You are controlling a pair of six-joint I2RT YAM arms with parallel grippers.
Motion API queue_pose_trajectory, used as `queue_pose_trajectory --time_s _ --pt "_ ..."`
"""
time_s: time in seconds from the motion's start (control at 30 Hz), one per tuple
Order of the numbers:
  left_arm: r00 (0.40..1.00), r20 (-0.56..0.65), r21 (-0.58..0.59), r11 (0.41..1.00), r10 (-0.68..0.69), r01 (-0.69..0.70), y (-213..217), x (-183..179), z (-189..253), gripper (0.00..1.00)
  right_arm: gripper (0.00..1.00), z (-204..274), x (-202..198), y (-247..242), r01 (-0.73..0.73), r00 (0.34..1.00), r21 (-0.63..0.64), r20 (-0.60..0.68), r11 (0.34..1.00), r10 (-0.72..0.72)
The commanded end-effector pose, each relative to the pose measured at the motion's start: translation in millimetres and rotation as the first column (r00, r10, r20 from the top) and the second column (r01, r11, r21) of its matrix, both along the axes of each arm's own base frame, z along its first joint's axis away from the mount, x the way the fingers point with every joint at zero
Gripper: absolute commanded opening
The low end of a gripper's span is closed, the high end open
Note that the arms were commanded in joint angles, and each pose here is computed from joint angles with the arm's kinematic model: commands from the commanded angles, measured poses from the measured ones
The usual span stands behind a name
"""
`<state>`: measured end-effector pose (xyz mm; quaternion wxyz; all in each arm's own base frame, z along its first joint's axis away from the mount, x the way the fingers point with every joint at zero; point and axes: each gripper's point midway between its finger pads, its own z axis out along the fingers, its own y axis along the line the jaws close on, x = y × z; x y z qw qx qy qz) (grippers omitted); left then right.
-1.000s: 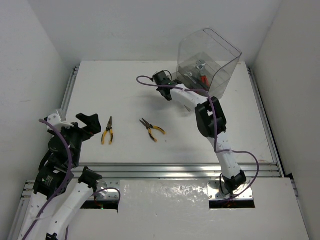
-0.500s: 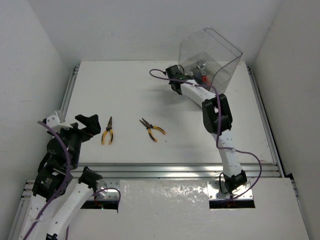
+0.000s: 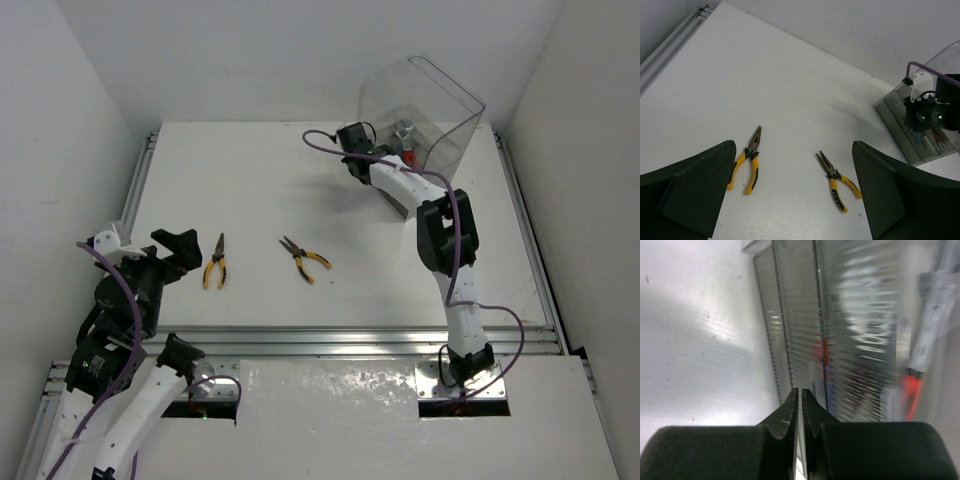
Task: Sort the tools into containers
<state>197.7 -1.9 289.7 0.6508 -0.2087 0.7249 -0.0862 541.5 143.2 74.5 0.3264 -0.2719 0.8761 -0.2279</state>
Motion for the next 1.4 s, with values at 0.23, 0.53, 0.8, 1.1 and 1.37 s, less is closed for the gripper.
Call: queue_pose_trajectory --time_s 0.23,0.53,0.8,1.1,1.37 --pt "0.999 0.049 -0.003 1.000 -0.018 0.018 -3.2 1.7 11.1 1.00 0.04 24.3 14.4 -14.9 0.012 0.997 -0.078 0.081 0.997 -0.006" --pt "0.999 0.044 -0.001 1.000 -0.018 0.018 -3.4 2.2 10.3 1.00 0.22 26.0 2.9 28.2 -0.082 0.991 -0.046 0.103 0.996 0.086" --pt "0.998 0.050 -0.003 1.000 -0.022 0.023 -3.9 1.1 11.3 1.00 0.53 -13.6 5.0 30.5 -0.082 0.991 -0.251 0.084 0.965 0.106" --pt "0.998 0.051 -0.002 0.999 -0.041 0.041 -7.4 0.9 11.2 1.00 0.56 -19.9 14.8 9.5 -0.006 0.986 -0.465 0.146 0.885 0.083" --pt "0.997 0.059 -0.006 0.999 -0.045 0.046 -7.7 -0.8 12.4 1.00 0.51 -23.1 19.8 -0.2 0.035 0.980 -0.580 0.181 0.814 0.087"
